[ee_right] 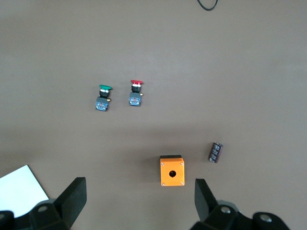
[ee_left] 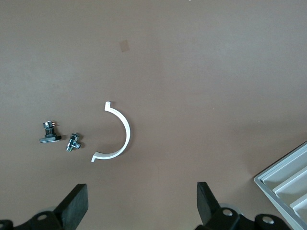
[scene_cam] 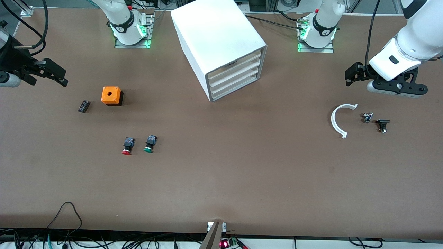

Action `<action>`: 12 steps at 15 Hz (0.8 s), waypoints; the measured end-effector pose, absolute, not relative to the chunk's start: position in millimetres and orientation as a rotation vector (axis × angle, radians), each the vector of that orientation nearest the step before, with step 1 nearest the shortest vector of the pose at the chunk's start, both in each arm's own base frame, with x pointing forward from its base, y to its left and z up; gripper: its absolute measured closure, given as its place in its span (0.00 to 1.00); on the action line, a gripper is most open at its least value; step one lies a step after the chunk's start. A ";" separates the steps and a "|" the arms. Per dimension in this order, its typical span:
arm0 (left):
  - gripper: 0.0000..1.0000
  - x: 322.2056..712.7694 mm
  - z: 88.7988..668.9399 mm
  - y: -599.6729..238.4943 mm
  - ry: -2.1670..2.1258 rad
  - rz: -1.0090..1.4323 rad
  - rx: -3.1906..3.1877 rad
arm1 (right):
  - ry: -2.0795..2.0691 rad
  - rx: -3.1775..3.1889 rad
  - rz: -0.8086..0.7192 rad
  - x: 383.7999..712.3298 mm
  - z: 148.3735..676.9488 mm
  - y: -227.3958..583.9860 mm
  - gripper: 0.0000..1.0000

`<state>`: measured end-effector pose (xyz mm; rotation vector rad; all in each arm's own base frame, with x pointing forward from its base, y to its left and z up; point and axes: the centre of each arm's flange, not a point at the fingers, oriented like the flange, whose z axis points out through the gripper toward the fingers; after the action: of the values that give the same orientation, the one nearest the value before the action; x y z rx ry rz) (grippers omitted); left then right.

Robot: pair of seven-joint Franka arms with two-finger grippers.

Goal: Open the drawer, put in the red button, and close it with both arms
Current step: 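Reach the right gripper to the red button while the left gripper reaches the drawer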

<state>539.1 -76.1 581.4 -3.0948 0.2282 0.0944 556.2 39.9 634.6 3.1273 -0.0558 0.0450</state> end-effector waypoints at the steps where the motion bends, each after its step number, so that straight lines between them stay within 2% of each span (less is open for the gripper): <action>1: 0.00 539.2 581.3 -74.9 0.225 0.095 -3.095 | -0.054 3.126 0.040 556.3 633.9 40.2 0.00; 7: 0.00 540.7 580.5 -66.7 0.197 0.097 -3.097 | -0.043 3.126 0.039 559.2 637.1 44.8 0.00; 9: 0.00 541.4 580.6 -60.3 0.178 0.098 -3.098 | -0.026 3.126 -0.021 565.7 618.2 51.2 0.00; 12: 0.00 542.2 580.1 -55.0 0.163 0.099 -3.100 | -0.006 3.123 -0.165 588.8 563.3 57.6 0.00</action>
<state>542.2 -55.0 580.1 -3.0998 0.1625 0.0993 588.8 57.6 563.3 3.1232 -0.0055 -0.1653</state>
